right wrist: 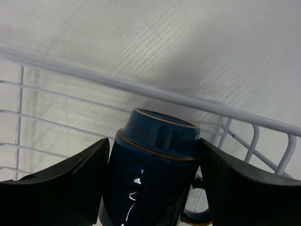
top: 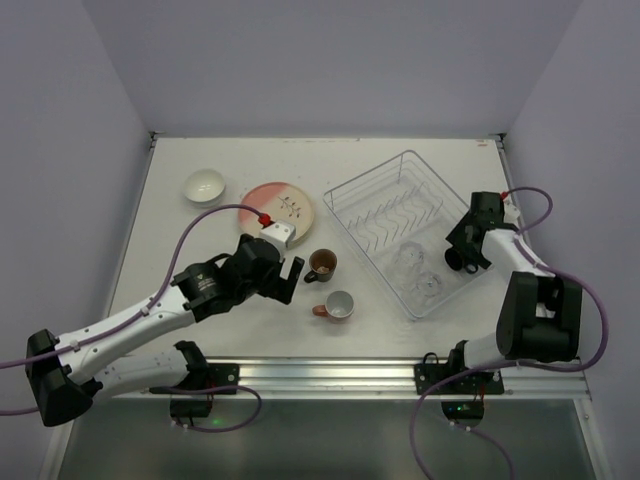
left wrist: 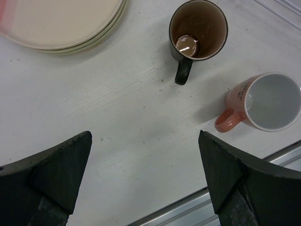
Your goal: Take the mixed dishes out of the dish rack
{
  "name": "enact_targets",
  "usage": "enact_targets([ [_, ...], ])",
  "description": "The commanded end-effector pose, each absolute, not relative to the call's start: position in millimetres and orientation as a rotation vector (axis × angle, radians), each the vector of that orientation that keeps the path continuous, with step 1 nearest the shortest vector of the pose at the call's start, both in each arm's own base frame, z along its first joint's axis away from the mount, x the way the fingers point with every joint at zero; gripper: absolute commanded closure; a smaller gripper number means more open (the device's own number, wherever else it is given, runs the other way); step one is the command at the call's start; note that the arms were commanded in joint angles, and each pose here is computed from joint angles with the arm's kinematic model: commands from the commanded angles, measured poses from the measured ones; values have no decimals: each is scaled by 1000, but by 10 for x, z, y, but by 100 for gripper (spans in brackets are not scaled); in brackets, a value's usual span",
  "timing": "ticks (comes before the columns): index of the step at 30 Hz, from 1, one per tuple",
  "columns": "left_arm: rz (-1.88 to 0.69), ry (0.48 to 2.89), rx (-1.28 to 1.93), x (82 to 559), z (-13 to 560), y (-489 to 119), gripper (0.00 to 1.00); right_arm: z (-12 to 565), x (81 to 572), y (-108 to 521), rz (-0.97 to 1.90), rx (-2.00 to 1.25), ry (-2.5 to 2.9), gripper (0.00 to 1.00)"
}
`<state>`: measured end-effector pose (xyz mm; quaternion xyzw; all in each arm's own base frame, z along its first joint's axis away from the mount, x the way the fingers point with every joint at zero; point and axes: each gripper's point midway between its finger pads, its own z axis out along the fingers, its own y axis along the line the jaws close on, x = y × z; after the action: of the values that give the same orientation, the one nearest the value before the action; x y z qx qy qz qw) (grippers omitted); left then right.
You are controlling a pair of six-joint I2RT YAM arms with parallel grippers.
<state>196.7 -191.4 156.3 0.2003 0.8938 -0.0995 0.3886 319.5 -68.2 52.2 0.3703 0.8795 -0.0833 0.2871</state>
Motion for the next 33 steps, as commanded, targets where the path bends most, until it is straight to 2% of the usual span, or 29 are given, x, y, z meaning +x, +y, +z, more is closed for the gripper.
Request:
enact_targets([
  [1, -248, 2219, 465, 2043, 1666, -1880, 0, 763, 3333, -665, -150, 918, 2245, 100],
  [23, -296, 2056, 299, 2102, 2194, -1698, 0, 1466, 3315, -514, 48, 808, 1969, 100],
  [28, -421, 2012, 244, 2083, 2435, -1813, 0, 1784, 3225, -465, 108, 787, 1863, 100],
  [33, -701, 1901, 190, 2040, 2820, -2153, 0, 2045, 3120, -383, 200, 838, 1789, 100],
])
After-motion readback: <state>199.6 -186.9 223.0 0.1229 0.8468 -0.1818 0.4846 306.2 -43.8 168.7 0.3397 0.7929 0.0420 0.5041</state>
